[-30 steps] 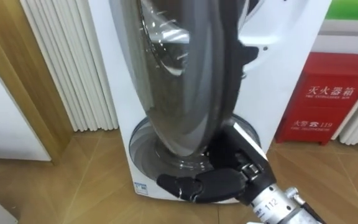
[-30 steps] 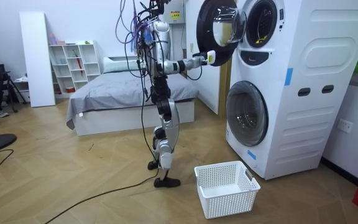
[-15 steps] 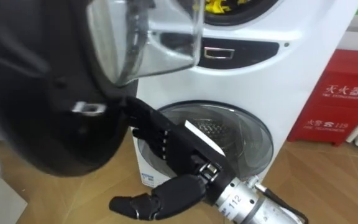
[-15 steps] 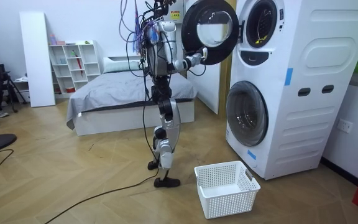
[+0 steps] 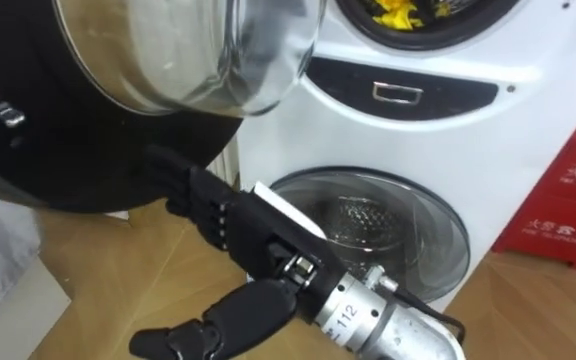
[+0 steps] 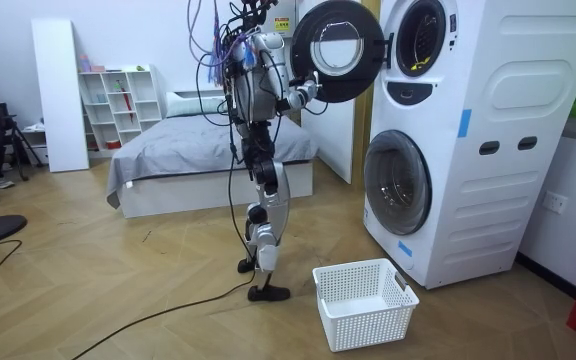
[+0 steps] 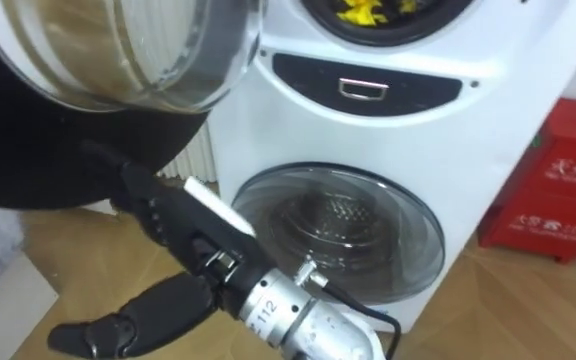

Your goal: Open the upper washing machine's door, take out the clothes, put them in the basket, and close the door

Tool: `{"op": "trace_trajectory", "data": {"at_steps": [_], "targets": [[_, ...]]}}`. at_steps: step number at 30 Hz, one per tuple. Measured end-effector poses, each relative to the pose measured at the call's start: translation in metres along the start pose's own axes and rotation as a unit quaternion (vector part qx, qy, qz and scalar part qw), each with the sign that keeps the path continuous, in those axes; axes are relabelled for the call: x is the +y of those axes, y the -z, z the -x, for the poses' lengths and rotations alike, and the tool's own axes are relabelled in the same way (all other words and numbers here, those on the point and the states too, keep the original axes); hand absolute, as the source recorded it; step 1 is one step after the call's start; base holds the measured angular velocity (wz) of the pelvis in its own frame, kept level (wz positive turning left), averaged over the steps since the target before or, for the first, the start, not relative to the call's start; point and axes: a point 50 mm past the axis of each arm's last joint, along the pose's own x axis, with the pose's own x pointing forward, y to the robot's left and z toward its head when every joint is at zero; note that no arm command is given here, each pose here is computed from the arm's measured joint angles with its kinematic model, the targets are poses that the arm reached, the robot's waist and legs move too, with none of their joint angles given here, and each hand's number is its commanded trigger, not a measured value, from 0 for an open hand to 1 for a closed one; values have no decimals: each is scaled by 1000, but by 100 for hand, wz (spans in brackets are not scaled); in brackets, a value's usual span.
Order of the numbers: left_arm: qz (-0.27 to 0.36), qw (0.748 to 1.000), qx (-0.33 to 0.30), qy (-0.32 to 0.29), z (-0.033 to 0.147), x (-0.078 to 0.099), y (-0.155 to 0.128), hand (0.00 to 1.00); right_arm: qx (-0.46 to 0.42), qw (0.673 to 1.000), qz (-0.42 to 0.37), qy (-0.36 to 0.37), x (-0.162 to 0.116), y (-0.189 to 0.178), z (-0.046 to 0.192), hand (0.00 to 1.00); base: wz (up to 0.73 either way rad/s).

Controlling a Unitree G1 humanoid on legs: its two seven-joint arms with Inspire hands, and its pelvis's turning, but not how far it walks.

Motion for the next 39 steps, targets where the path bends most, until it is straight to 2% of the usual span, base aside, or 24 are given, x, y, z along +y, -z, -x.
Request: {"op": "trace_trajectory", "data": {"at_steps": [12,19,27,29,35,39], "targets": [[2,1000,9,2,0,-2,1,0,16,1000,-2,-14,3,7,-5,0,3],[5,1000,14,-4,0,-4,2,0,40,998,44,30,-10,11,4,0,4],[48,998,33,-9,3,-6,16,0,79,969,127,197,-58,9,46,0,-3],[59,997,42,-10,5,-7,24,0,83,944,166,274,-81,1,65,0,-2],[97,994,52,-25,6,0,31,0,109,870,268,398,-121,-23,112,0,-10],[117,992,44,-31,4,4,25,0,101,841,287,448,-132,-34,126,0,-18]]}}
